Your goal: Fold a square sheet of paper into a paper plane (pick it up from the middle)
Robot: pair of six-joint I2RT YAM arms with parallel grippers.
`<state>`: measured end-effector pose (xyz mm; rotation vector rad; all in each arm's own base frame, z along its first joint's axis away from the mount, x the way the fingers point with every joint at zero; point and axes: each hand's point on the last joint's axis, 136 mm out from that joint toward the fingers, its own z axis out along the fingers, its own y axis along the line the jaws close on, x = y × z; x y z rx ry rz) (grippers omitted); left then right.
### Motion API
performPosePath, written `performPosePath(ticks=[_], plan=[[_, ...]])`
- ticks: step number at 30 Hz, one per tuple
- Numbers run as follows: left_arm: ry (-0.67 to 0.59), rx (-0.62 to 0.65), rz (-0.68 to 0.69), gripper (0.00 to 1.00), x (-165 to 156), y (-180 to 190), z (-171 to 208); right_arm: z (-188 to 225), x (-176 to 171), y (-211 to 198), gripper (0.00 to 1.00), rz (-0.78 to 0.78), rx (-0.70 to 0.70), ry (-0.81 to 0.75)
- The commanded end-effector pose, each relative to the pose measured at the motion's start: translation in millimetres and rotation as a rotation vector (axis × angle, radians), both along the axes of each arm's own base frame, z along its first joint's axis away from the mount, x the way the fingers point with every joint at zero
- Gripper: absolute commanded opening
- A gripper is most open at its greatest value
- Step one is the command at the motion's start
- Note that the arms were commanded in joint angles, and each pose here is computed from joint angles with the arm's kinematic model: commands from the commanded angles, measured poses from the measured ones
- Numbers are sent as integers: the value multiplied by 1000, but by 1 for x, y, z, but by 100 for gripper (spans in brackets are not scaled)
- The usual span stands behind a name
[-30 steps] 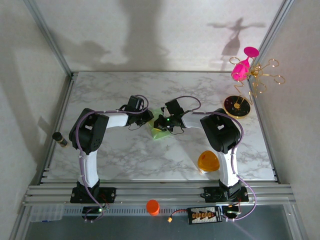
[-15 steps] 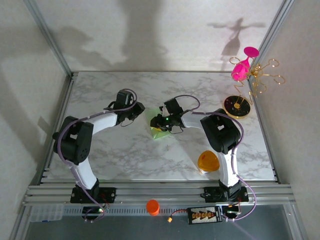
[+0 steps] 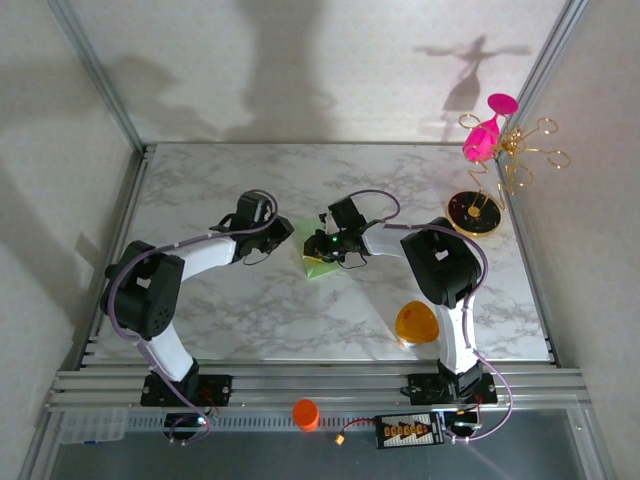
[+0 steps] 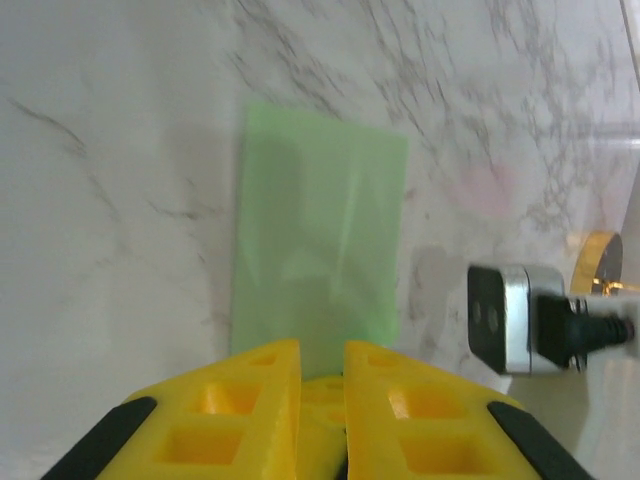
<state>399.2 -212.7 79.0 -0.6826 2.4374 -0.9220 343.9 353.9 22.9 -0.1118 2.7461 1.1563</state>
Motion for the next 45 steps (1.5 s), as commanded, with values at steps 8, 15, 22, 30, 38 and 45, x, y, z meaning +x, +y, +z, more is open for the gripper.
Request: performPosePath(ticks=[8,15,22,30,38,45], plan=[[56,-8,-62,16,-16,-25,-22,-52,-20,-38,10,-31,-200,90],[86,1,-93,12,-17,-36,-34,-57,-22,-44,1,-39,-235,105],[122,34,-101,6,-18,-37,-46,-56,-20,-42,0,-39,-229,103],[151,82,-92,2,-18,-32,-59,-54,-21,-42,0,-39,-225,104],[159,117,-80,0,-17,-27,-64,-50,-20,-39,0,-38,-209,98],[182,147,-83,0,-22,-22,-72,-35,-16,-31,0,-32,-156,79]])
